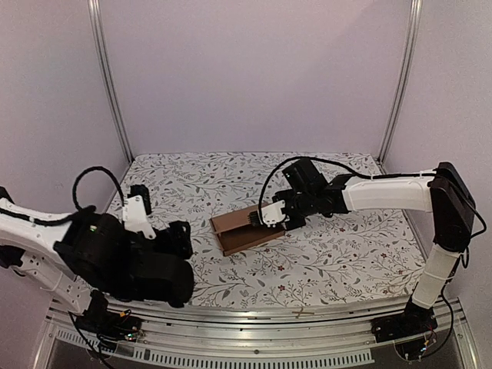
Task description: Fold the paper box
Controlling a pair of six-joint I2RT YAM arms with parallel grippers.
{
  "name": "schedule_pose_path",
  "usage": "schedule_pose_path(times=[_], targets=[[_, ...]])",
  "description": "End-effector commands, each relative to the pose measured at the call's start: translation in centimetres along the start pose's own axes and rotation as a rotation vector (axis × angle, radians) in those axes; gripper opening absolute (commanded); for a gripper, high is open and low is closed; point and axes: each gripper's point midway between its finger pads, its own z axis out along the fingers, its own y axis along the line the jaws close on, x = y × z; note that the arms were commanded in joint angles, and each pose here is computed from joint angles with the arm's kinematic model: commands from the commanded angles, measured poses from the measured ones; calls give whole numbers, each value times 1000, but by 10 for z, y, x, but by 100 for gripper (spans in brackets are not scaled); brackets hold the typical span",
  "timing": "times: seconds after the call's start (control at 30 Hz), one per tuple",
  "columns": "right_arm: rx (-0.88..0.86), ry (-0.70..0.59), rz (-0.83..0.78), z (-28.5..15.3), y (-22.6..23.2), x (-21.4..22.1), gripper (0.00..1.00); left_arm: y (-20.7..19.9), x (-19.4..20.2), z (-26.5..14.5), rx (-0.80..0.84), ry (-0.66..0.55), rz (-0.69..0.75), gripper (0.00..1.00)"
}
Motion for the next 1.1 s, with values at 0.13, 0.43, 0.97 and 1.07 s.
schedule_pose_path(times=[0.13,0.43,0.97,1.07], targets=[[-121,15,44,-3,42,8,18,45,-89,45,82,35,-66,72],[-271,21,121,3,82,11,34,0,-41,150,25,226,55,72],[-380,8,353,3,95,6,42,-24,86,246,24,518,92,70],[-369,16,379,4,90,10,42,-19,90,247,26,523,74,70]])
